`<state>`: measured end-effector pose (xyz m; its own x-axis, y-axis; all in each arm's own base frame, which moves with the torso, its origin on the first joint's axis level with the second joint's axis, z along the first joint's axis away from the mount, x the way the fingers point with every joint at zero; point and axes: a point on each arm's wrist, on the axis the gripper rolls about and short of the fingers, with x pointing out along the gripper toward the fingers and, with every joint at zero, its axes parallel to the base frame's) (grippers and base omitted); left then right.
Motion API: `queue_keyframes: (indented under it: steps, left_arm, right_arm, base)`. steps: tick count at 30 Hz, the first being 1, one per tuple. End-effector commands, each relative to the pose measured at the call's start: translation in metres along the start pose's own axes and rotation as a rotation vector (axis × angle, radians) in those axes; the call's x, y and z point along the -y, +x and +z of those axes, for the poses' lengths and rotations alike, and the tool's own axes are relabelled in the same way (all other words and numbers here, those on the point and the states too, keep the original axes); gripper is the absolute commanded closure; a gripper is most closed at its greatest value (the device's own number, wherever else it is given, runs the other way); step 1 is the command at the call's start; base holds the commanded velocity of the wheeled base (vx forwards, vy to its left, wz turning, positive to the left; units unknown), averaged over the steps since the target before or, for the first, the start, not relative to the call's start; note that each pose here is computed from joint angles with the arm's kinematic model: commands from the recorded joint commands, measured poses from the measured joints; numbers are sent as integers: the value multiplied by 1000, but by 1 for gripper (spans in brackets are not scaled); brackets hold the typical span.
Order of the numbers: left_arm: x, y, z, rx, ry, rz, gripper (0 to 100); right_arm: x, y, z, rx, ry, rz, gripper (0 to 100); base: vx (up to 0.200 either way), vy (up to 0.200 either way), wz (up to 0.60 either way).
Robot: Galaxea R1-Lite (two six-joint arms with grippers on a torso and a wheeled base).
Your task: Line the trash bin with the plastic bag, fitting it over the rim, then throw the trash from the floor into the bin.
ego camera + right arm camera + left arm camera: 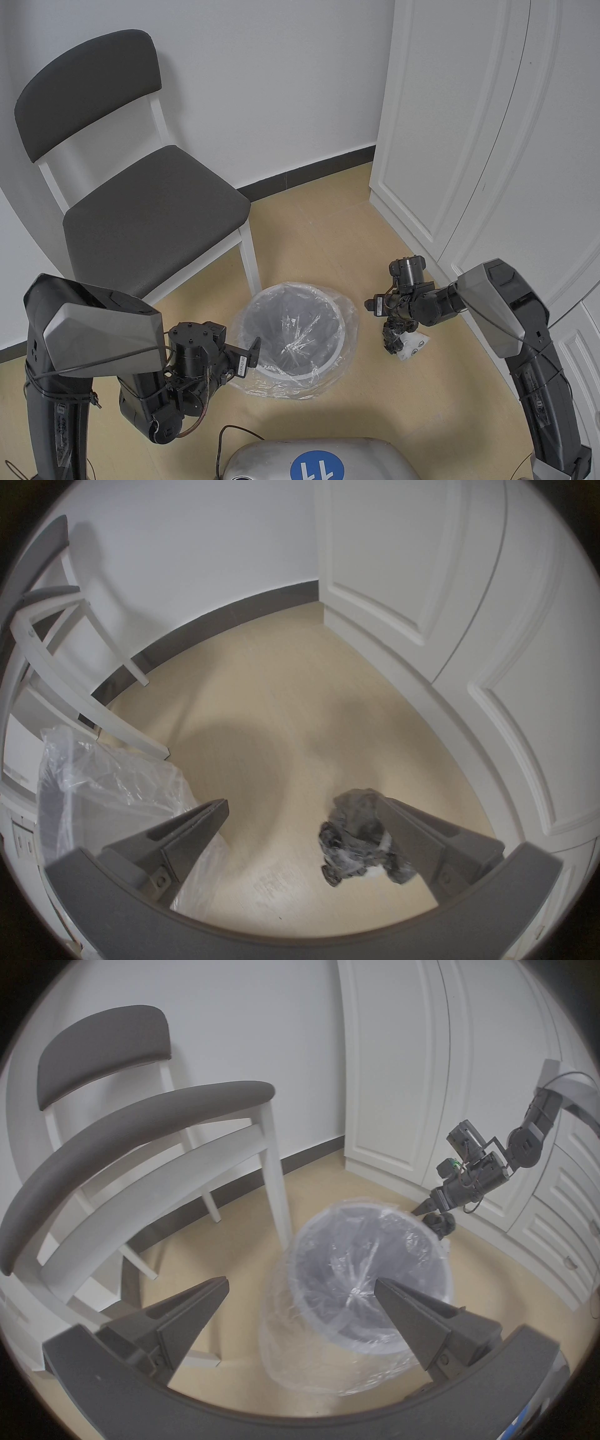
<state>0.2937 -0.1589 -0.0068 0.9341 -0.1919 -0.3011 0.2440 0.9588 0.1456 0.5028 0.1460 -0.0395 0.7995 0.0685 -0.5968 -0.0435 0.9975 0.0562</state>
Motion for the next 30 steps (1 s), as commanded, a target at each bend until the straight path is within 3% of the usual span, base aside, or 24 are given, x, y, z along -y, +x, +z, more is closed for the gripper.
queue_keyframes:
  steps: [1,7,14,23,28,30]
  left_arm:
    - [-23,-10,0,-32,-11,106,0]
    - [-38,-11,-11,-84,-12,151,0]
    - [-37,9,-34,-134,7,203,0]
    - [-25,13,-31,-113,35,179,0]
    - [-17,15,-28,-96,39,160,0]
    - [-5,10,-31,-104,57,122,0]
  right_arm:
    - [-20,40,-48,-112,-42,35,0]
    - [-32,35,-49,-145,-56,117,0]
    - [-38,33,-48,-154,-96,224,0]
    - [-36,35,-53,-175,-108,227,0]
    - [-32,25,-35,-140,-104,220,0]
    - [-21,20,-29,-135,-135,194,0]
  base:
    - [0,0,0]
    - [0,0,0]
    - [0,0,0]
    - [0,0,0]
    - [0,0,0]
    - [0,0,0]
